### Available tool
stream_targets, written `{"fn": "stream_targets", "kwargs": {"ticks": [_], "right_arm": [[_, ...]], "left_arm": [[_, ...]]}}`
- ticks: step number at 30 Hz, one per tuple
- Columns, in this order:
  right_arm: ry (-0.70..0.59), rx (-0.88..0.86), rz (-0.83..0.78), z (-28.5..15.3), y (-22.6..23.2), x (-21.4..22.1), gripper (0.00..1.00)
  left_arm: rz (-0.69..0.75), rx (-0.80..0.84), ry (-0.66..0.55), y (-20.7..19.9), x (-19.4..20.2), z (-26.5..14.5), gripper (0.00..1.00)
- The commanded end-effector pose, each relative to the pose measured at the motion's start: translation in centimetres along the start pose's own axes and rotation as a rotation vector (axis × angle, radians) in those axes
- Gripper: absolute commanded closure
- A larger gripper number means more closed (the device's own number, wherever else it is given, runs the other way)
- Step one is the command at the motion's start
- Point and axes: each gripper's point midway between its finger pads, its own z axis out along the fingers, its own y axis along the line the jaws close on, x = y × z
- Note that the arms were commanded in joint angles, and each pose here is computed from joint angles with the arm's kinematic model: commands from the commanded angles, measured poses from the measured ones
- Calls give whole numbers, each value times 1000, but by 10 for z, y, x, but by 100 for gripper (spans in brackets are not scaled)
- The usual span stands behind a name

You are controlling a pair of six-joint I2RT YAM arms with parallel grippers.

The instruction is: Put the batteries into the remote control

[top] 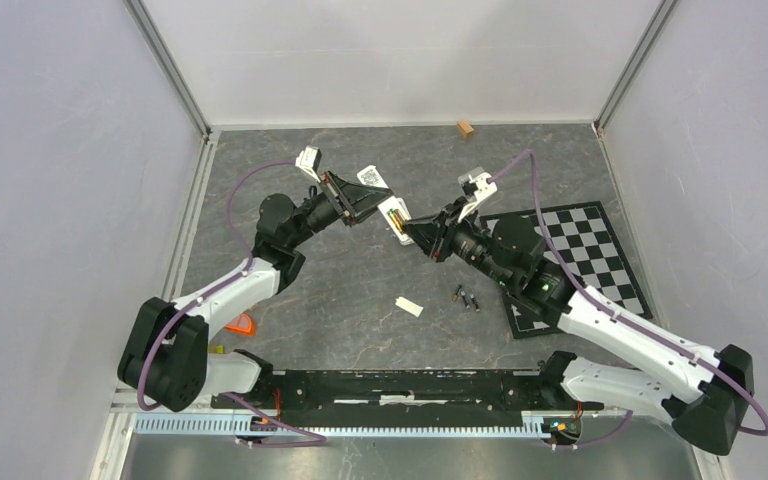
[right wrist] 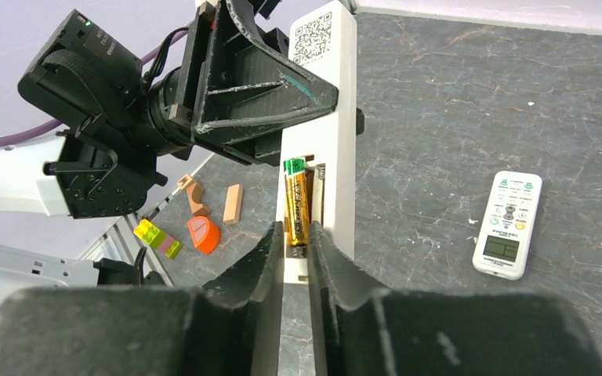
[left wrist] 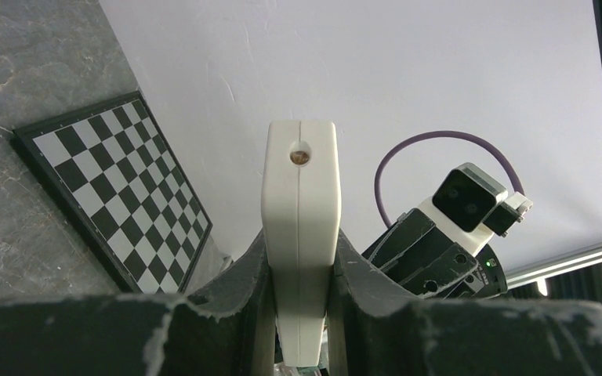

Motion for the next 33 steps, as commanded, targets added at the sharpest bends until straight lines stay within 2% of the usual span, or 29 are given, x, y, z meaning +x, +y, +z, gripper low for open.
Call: {"fn": "stream_targets", "kwargs": {"ticks": [1,6,17,26,33], "right_arm": [[-40,-9,26,-14,8,-20,75],[-46,-40,113,-20,18,-25,60],[-87,31,463,-19,4,-6,3],[-161,-96,517,0,23,-24,2],[-145,-84,563,11,19,-16,2]], "left_arm": [[119,75,-51,-26,-14,1,98],[179,54,-95,-22,-24,4,98],[485,106,-227,-46,-43,-7,98],[606,214,-180,-65,-28,-12,98],[640,259,-146,-71,-20,-14,98]]}}
